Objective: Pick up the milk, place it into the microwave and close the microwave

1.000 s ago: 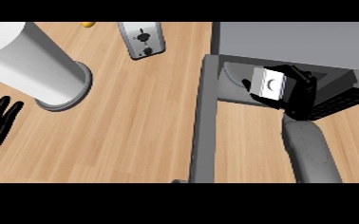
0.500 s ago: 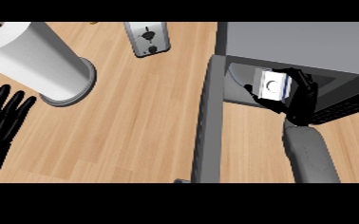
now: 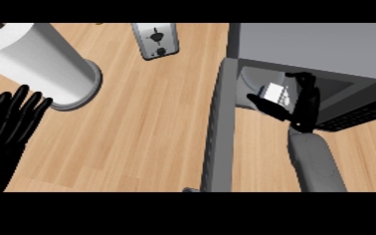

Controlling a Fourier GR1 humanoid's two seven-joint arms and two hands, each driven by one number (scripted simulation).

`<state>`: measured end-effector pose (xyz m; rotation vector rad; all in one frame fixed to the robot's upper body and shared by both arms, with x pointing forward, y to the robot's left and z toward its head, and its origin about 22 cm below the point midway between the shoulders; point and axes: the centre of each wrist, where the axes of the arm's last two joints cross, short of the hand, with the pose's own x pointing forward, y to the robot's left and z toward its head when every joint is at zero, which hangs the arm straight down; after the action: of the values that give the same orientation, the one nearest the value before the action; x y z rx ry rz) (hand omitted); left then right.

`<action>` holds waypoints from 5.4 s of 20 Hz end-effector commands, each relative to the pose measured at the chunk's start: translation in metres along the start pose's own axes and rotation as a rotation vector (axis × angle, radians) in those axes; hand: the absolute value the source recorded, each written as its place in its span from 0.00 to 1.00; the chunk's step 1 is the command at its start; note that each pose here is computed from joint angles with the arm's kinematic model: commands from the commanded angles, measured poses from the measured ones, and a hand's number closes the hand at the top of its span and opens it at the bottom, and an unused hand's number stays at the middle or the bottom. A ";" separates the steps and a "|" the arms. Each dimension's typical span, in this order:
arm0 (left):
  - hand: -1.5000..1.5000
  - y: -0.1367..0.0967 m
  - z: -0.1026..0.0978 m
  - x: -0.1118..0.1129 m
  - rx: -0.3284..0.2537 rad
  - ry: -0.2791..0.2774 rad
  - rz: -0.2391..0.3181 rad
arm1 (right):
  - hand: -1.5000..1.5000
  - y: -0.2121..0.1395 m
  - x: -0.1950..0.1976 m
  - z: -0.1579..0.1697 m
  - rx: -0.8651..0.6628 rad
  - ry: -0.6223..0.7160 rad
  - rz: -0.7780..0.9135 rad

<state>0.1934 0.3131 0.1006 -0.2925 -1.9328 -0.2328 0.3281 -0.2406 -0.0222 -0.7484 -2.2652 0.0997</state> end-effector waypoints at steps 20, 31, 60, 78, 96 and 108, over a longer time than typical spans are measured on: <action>0.00 -0.025 -0.004 -0.013 0.017 0.012 0.006 | 0.00 0.026 -0.019 -0.024 0.109 0.355 -0.076; 0.00 -0.038 -0.015 -0.022 -0.073 0.056 0.033 | 0.00 0.033 -0.022 0.002 0.188 0.400 -0.242; 1.00 -0.127 -0.049 -0.129 -0.583 0.277 -0.085 | 0.00 -0.051 0.042 0.093 0.265 0.429 -0.389; 1.00 -0.268 -0.047 -0.171 -0.662 0.301 -0.131 | 0.00 -0.152 0.105 0.083 0.259 0.348 -0.498; 1.00 -0.285 -0.111 -0.146 -0.325 0.150 -0.079 | 0.00 -0.160 0.136 0.029 0.518 0.208 -0.681; 1.00 -0.266 -0.175 -0.133 -0.106 0.185 -0.027 | 0.00 -0.158 0.155 0.015 0.548 0.152 -0.790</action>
<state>0.2954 -0.0046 0.0220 -0.3149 -1.7203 -0.4497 0.1560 -0.2866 0.1012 0.3832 -2.0709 0.2406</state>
